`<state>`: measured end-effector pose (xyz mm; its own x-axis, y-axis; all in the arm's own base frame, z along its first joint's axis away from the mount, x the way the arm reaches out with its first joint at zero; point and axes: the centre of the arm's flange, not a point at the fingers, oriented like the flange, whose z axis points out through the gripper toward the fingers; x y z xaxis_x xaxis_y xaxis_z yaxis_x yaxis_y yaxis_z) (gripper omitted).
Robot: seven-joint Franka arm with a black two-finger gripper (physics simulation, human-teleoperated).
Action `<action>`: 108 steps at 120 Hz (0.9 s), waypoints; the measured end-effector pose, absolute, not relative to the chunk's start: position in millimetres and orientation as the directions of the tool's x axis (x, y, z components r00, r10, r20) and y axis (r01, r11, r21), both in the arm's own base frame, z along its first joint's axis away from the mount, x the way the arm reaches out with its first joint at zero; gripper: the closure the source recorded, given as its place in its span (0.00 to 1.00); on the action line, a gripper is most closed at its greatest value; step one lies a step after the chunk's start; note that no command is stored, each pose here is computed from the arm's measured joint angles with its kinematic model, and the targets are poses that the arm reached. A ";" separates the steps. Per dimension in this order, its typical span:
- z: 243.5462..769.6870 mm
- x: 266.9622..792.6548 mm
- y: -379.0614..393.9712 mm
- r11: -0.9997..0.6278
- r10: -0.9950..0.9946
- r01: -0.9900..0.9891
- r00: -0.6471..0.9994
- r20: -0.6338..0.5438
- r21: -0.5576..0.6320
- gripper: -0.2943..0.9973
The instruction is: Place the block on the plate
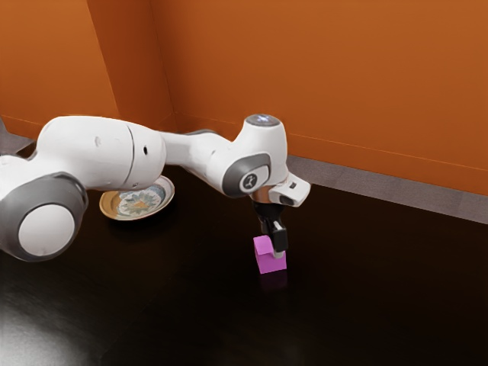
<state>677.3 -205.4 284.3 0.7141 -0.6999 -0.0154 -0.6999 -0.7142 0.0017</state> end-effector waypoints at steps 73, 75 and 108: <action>254.4 680.5 -205.9 -0.709 -0.705 -0.705 0.709 0.012 0.011 0.44; 255.6 680.6 -205.8 -0.709 -0.705 -0.705 0.709 0.013 0.010 0.44; 292.8 680.9 -192.4 -0.717 -0.697 -0.697 0.717 -0.007 -0.004 0.48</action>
<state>680.9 -192.4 292.8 0.7173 -0.6967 -0.0071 -0.6967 -0.7173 -0.0037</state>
